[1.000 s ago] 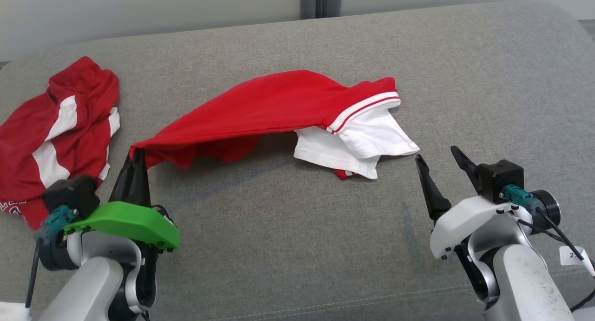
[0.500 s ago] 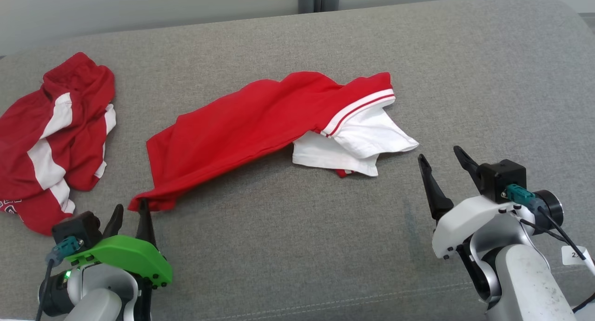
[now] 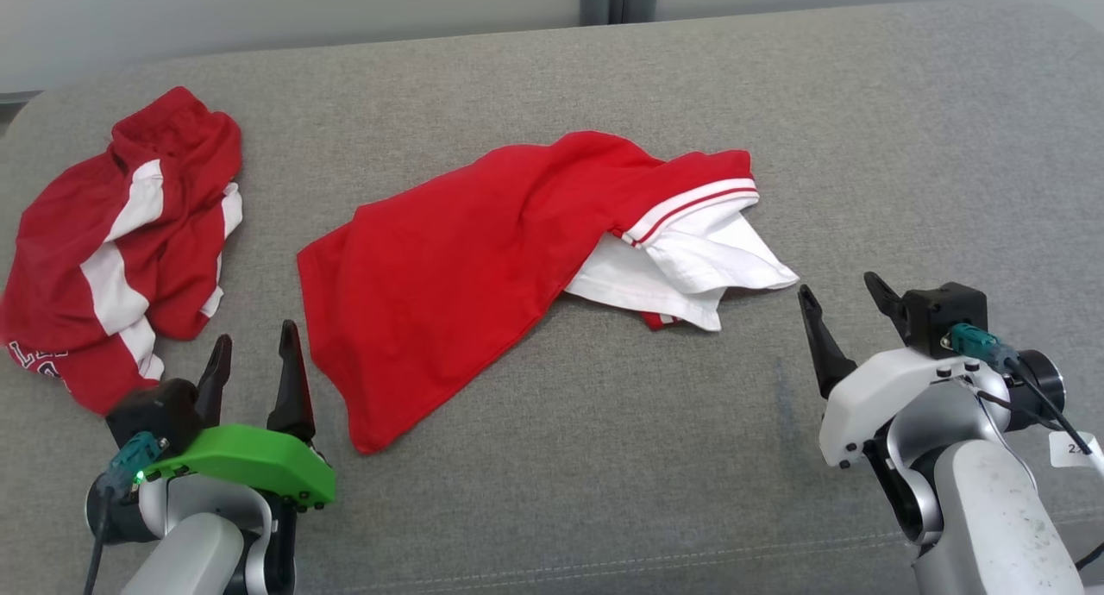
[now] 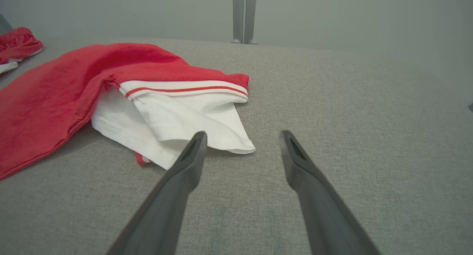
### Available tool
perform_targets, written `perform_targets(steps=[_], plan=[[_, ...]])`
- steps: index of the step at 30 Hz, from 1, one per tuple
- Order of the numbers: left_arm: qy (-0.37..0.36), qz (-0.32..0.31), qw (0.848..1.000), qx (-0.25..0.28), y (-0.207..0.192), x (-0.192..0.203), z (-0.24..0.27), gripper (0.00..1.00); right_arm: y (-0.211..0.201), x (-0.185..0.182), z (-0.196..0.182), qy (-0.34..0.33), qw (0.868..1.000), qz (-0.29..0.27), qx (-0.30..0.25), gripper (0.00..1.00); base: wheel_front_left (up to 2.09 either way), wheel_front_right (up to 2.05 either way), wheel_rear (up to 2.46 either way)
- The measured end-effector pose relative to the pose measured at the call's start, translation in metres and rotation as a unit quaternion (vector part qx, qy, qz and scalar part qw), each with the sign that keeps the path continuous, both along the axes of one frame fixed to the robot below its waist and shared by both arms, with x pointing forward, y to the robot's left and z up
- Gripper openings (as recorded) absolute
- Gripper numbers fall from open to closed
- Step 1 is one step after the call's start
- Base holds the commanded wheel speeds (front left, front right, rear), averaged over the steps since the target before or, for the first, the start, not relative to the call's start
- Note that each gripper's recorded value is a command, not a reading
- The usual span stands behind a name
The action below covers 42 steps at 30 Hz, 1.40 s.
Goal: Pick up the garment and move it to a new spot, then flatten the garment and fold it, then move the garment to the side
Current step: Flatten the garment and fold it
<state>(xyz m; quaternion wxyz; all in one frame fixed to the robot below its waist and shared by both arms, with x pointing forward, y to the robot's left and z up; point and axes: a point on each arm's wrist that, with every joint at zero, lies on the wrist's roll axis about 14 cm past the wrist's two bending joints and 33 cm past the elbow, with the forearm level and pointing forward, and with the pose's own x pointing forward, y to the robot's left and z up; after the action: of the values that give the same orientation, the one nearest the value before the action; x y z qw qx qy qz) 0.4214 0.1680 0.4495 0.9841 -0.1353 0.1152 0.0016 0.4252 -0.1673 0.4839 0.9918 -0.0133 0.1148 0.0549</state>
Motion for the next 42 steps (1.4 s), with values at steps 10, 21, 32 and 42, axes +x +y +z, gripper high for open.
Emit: perform_targets(steps=[10,21,32,42], plan=[[-0.131,0.040,0.990,-0.011,0.003,-0.005,0.067,1.00,-0.019,0.014,-0.023,0.068,0.997,-0.035,0.010,1.00,0.00,0.00,0.00],[-0.169,0.061,0.984,0.011,0.007,-0.028,0.076,1.00,-0.017,0.053,-0.037,0.136,0.989,-0.046,0.024,1.00,0.00,0.00,0.00],[-0.153,0.024,0.987,0.054,0.004,-0.035,0.058,1.00,0.004,0.067,-0.078,0.224,0.974,-0.028,0.007,1.00,0.00,0.00,0.00],[-0.138,0.015,0.988,0.066,0.012,-0.044,0.047,1.00,0.019,0.065,-0.105,0.278,0.960,-0.016,0.013,0.57,0.00,0.00,0.00]])
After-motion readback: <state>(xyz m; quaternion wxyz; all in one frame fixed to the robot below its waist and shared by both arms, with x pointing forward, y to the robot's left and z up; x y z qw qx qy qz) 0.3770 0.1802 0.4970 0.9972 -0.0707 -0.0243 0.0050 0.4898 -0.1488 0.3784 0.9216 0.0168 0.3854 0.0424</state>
